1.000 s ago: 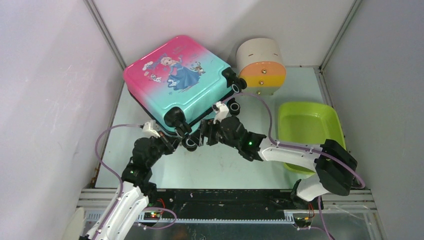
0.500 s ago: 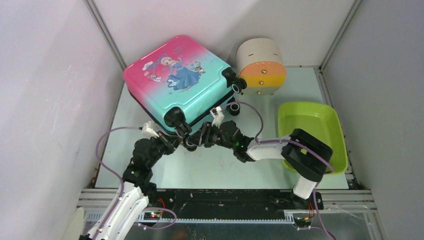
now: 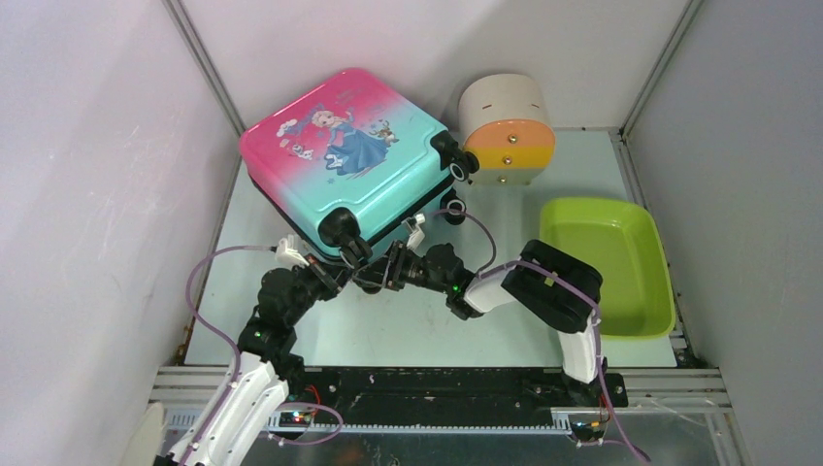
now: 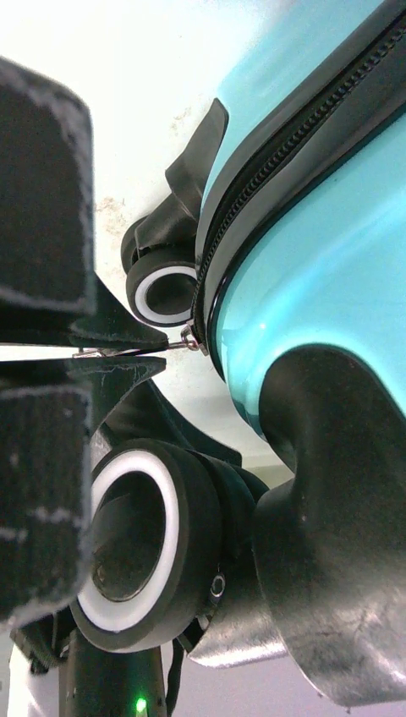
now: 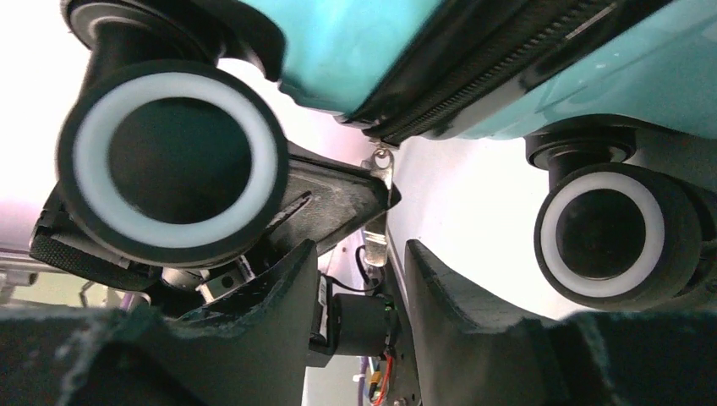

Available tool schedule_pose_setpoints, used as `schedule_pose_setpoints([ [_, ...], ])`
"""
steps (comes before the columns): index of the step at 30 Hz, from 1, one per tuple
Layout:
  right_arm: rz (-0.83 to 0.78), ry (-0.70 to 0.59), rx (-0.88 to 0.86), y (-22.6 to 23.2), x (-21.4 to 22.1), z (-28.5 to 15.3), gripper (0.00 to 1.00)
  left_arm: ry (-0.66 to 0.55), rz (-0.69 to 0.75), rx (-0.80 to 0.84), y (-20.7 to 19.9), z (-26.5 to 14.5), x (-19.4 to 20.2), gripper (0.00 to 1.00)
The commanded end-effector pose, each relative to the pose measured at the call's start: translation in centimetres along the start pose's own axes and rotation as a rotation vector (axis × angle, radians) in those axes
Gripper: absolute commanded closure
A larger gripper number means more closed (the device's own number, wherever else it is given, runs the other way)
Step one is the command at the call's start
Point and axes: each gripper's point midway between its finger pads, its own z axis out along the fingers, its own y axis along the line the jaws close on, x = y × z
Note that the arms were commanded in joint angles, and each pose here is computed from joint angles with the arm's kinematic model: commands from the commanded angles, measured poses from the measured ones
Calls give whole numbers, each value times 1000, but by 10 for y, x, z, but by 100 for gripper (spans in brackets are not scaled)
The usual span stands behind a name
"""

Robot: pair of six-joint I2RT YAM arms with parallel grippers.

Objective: Open, take out, and arrange the luggage

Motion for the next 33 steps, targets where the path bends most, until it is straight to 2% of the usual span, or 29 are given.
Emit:
schedule_pose_setpoints([
  [1,60,-17,-145,21,-5,2,55,19,7,248,-70,-14,-14,100],
  [16,75,21,-195,23,4,10,55,3,-138,339,-95,-21,-25,100],
  [20,72,22,-216,25,4,12,59,-9,-144,340,-95,-22,-26,100],
  [26,57,29,-225,30,6,12,71,-47,-168,345,-93,-23,-31,100],
  [33,83,27,-212,30,7,13,95,-56,-133,262,-82,-25,-32,67],
])
